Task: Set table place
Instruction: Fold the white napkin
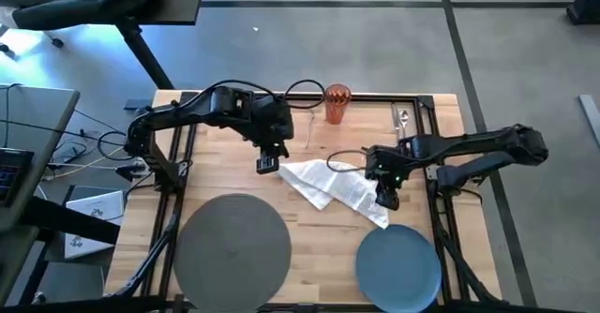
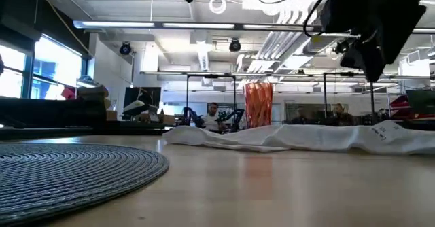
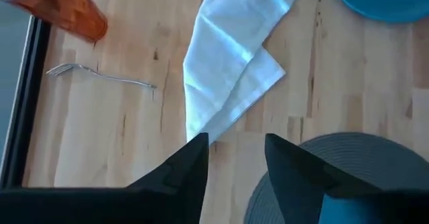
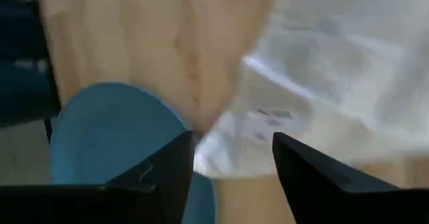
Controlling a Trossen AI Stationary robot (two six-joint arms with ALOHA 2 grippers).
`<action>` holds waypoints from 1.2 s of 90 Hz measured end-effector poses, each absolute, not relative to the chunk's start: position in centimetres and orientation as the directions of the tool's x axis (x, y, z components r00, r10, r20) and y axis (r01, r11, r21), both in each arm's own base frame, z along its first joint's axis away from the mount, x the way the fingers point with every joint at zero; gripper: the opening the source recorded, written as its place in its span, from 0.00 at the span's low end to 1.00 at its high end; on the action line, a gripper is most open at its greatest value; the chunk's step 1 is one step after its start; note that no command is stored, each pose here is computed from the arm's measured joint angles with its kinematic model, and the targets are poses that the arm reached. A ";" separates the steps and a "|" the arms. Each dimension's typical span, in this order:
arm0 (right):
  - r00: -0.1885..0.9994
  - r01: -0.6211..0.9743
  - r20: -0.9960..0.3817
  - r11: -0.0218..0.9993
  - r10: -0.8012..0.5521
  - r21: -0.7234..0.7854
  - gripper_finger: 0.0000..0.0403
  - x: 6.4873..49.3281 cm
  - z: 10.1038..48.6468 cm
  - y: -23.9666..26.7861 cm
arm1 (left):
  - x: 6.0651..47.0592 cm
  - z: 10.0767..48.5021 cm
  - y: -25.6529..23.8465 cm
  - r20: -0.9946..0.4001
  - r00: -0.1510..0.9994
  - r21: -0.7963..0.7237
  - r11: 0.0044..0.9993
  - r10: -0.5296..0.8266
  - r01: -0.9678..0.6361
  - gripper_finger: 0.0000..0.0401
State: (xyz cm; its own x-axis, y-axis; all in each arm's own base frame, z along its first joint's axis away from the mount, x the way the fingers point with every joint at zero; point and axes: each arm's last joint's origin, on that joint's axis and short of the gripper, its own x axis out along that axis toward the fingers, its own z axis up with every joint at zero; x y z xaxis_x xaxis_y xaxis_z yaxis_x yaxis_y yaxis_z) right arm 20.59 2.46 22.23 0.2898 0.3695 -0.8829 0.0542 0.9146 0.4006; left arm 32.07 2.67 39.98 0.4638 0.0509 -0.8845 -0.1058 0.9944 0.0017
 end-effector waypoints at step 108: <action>0.274 -0.330 -0.942 0.939 0.194 0.098 0.14 16.9 15.4 10.7 | 32.2 40.0 1.4 -0.884 0.464 -0.004 0.992 0.057 -0.128 0.33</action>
State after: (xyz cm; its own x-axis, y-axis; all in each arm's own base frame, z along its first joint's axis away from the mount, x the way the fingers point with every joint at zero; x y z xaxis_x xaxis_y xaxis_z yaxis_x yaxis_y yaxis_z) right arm 16.92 10.66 15.41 0.2739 0.1942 -0.9420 -0.3301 0.9389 0.0976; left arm 32.15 1.36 39.97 0.4640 0.0567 -0.8840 -0.1279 0.9918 -0.0035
